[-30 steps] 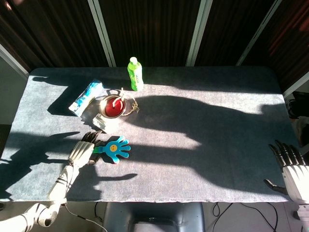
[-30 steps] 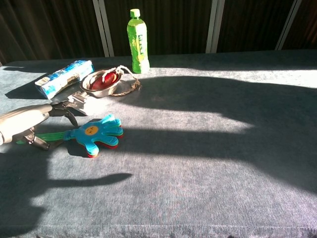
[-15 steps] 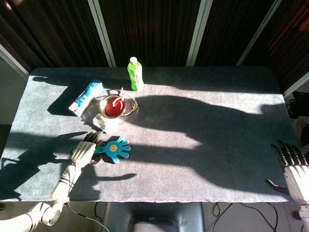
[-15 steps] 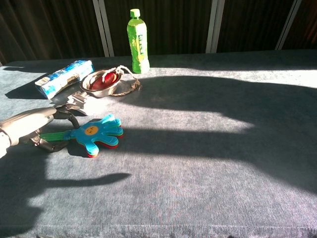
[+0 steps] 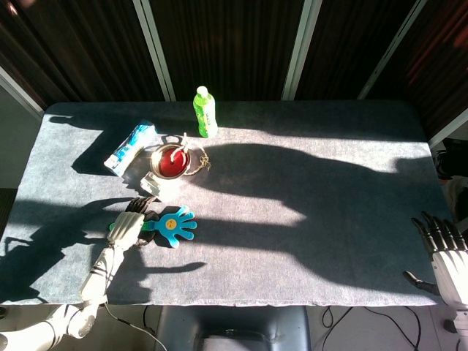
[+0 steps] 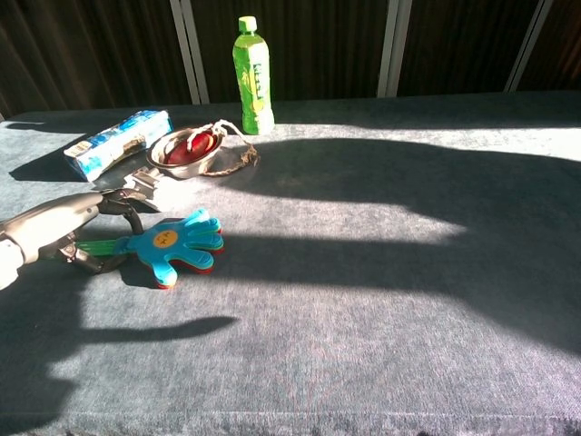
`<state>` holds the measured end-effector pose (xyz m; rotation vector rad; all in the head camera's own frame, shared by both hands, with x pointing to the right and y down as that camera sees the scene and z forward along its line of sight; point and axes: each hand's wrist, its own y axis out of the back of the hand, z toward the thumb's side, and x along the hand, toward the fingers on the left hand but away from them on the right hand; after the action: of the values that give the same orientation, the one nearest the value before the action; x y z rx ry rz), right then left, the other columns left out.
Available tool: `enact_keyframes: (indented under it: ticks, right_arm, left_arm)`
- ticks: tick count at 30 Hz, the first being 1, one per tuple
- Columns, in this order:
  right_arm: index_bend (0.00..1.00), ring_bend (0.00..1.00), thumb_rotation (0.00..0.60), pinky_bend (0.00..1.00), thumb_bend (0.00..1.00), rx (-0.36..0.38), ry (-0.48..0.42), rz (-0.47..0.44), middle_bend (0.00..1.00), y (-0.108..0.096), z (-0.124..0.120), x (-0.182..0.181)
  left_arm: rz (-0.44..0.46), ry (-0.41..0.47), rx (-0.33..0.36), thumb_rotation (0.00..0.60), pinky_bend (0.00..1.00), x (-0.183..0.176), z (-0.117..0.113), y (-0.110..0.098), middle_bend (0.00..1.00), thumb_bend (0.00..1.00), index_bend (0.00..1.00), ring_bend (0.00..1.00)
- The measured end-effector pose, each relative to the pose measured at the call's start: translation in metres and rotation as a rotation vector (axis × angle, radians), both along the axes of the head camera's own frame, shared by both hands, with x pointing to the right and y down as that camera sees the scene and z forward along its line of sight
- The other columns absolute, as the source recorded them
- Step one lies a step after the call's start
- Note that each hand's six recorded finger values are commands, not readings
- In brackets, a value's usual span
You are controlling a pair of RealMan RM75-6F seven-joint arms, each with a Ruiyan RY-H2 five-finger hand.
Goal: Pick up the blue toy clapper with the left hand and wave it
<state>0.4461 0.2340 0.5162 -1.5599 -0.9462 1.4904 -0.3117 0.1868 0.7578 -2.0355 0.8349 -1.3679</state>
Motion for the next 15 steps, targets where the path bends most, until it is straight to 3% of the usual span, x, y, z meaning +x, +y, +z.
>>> enact_keyframes:
  ticks: [3, 8, 11, 15]
  right_arm:
    - [0.00, 0.00, 0.600, 0.00, 0.14, -0.003, -0.001, -0.002, 0.00, 0.000, 0.001, 0.000]
    - [0.00, 0.00, 0.600, 0.00, 0.14, -0.006, -0.001, -0.003, 0.00, 0.001, 0.002, -0.001]
    - [0.00, 0.00, 0.600, 0.00, 0.14, -0.009, -0.003, -0.004, 0.00, 0.001, 0.002, -0.001]
    - [0.00, 0.00, 0.600, 0.00, 0.14, -0.012, -0.004, -0.005, 0.00, 0.001, 0.002, -0.002]
  left_arm:
    - [-0.020, 0.031, -0.004, 0.600, 0.00, 0.000, -0.001, 0.000, 0.20, 0.42, 0.75, 0.02]
    - [-0.057, 0.105, 0.028, 0.600, 0.12, 0.002, -0.008, -0.004, 0.49, 0.43, 0.82, 0.23]
    - [-0.071, 0.155, 0.039, 0.600, 0.31, 0.003, -0.011, -0.004, 0.66, 0.45, 0.85, 0.38]
    - [-0.077, 0.217, 0.077, 0.600, 0.54, 0.003, -0.016, -0.005, 0.74, 0.46, 0.88, 0.49]
